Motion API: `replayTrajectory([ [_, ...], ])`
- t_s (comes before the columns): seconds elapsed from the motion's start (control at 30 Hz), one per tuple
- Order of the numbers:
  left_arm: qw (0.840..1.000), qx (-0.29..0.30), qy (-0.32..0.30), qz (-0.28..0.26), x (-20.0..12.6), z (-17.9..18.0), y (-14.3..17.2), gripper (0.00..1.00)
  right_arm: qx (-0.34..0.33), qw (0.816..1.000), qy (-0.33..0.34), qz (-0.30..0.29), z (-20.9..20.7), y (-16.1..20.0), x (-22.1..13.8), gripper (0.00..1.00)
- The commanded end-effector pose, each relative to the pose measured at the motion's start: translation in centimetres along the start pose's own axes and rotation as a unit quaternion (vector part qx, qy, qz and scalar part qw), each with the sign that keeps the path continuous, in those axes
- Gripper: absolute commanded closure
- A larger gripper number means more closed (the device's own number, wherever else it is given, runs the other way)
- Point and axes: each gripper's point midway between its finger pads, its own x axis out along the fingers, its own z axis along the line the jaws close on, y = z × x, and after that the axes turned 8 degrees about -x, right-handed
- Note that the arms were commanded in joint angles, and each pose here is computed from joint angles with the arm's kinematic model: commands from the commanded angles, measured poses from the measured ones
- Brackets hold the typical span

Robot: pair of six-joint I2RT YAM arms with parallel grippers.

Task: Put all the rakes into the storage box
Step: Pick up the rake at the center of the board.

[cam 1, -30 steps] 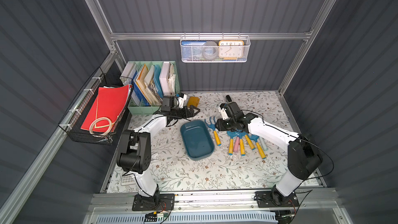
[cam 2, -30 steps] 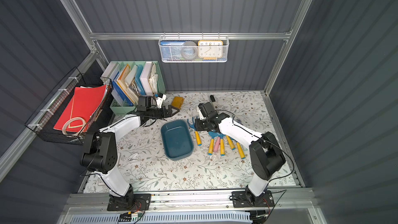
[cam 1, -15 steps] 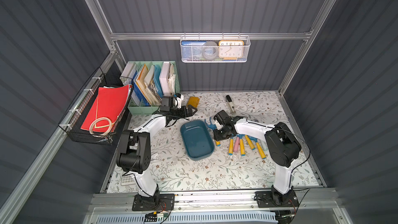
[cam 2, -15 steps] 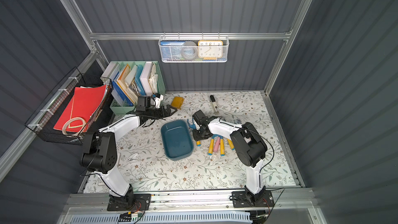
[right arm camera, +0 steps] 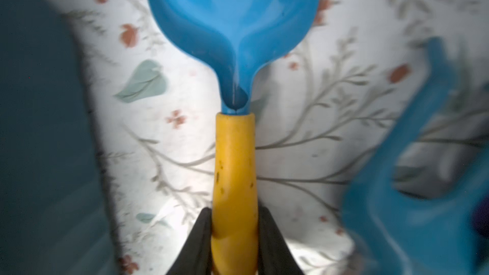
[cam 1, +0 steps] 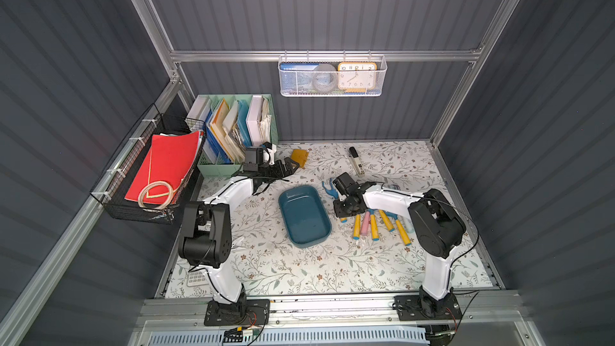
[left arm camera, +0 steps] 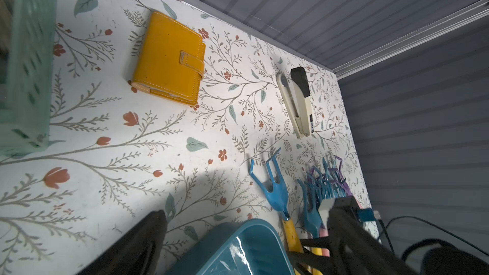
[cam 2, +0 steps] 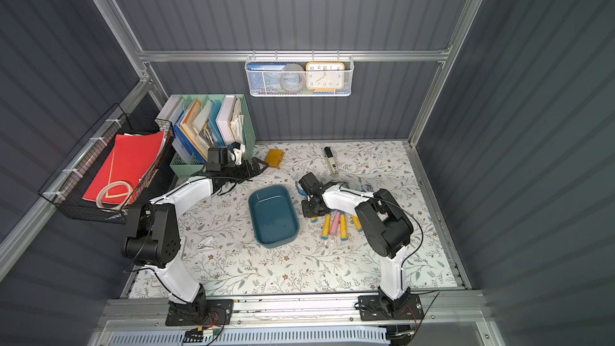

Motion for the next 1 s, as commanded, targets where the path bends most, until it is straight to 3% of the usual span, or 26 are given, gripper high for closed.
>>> replayTrajectory([
  [0.0,0.999,-0.006,0.048,0.021,-0.1,-1.8,0.1,0.00,0.050,0.996,-0.027,-0.072,-0.8,-3.6,-3.6,1.00],
  [0.13,0.993,0.003,0.098,0.059,0.0,-3.2,1.2,0.00,0.035,0.985,-0.100,-0.135,1.7,-6.7,-7.1,1.00],
  [0.3,0.987,0.010,0.132,0.090,-0.3,-4.4,2.2,0.00,0.016,0.974,-0.182,-0.135,5.3,-7.9,-9.0,1.00],
  [0.5,0.982,0.015,0.167,0.090,-1.2,-6.0,2.1,0.03,-0.062,0.971,-0.201,-0.118,9.6,-7.9,-9.5,1.00],
  [0.7,0.984,0.007,0.154,0.091,-0.8,-5.2,2.3,0.06,-0.111,0.965,-0.218,-0.097,12.2,-6.6,-9.9,1.00],
  [0.77,0.986,0.001,0.142,0.092,-0.5,-4.5,2.5,0.14,-0.116,0.965,-0.220,-0.087,12.3,-5.9,-9.8,1.00],
  [0.9,0.987,-0.009,0.124,0.106,0.1,-3.4,3.3,0.63,-0.118,0.967,-0.213,-0.074,12.1,-4.4,-9.3,1.00],
  [0.97,0.987,-0.014,0.114,0.112,0.2,-2.7,3.9,0.78,-0.114,0.969,-0.206,-0.070,11.8,-4.0,-9.0,1.00],
])
